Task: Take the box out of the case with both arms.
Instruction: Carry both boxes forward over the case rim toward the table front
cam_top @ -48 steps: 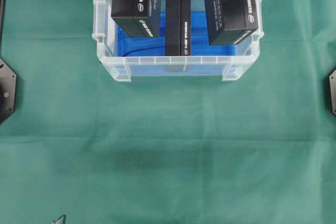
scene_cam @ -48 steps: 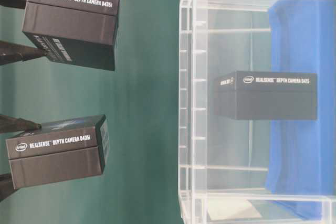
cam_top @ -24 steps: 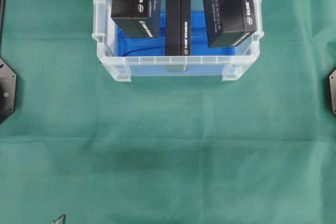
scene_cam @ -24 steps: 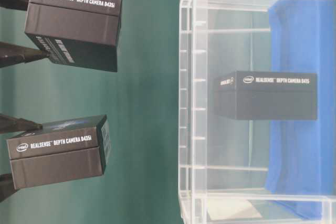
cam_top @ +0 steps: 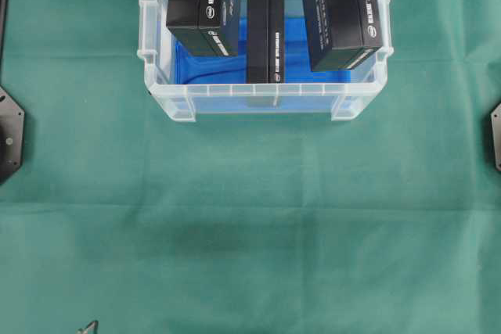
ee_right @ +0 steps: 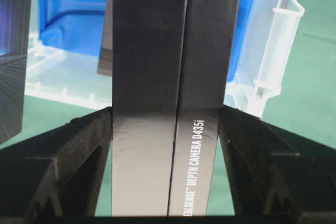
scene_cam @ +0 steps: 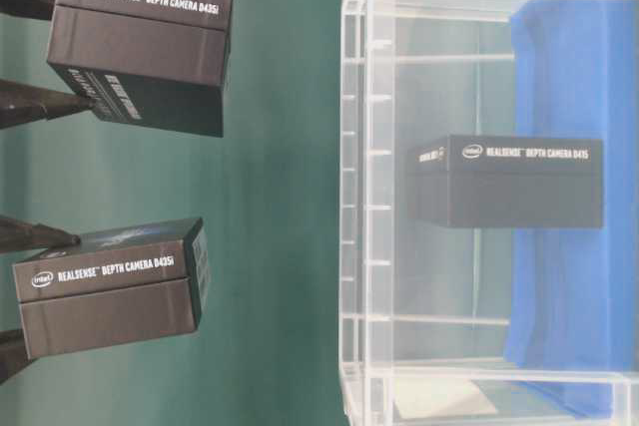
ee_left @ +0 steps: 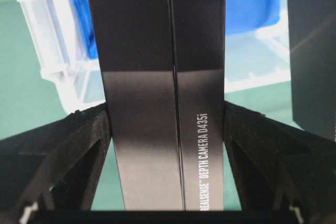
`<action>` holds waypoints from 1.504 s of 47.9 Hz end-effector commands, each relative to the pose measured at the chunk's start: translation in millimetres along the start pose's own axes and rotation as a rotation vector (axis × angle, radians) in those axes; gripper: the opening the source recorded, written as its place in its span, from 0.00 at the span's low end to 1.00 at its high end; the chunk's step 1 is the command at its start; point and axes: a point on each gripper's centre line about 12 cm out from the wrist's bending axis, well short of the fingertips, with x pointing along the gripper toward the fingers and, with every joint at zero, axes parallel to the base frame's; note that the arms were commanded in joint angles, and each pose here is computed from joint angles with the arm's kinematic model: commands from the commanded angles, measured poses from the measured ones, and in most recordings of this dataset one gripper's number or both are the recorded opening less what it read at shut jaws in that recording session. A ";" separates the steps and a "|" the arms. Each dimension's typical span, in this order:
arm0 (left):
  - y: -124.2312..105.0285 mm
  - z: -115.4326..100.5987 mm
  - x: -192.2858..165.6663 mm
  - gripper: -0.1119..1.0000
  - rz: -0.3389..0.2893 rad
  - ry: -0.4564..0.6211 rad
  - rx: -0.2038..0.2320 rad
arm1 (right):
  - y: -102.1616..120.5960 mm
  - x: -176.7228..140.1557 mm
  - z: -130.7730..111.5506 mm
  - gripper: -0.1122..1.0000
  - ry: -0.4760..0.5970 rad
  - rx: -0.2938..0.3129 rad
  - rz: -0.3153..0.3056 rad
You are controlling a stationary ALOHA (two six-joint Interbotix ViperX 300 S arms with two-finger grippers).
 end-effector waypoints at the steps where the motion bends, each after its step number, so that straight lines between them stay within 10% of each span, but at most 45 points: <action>1: 5.1 -0.1 -18.3 0.68 -0.044 -0.022 -0.005 | -1.4 -15.3 1.8 0.69 -0.014 0.007 0.044; 41: -0.3 -11.7 -17.6 0.68 -0.046 -0.013 0.010 | 1.6 -17.6 -11.7 0.69 -0.002 -0.023 0.047; 72: -26.6 -134.2 -27.0 0.68 -0.064 0.069 0.026 | 5.9 -38.4 -125.9 0.69 0.050 -0.074 0.036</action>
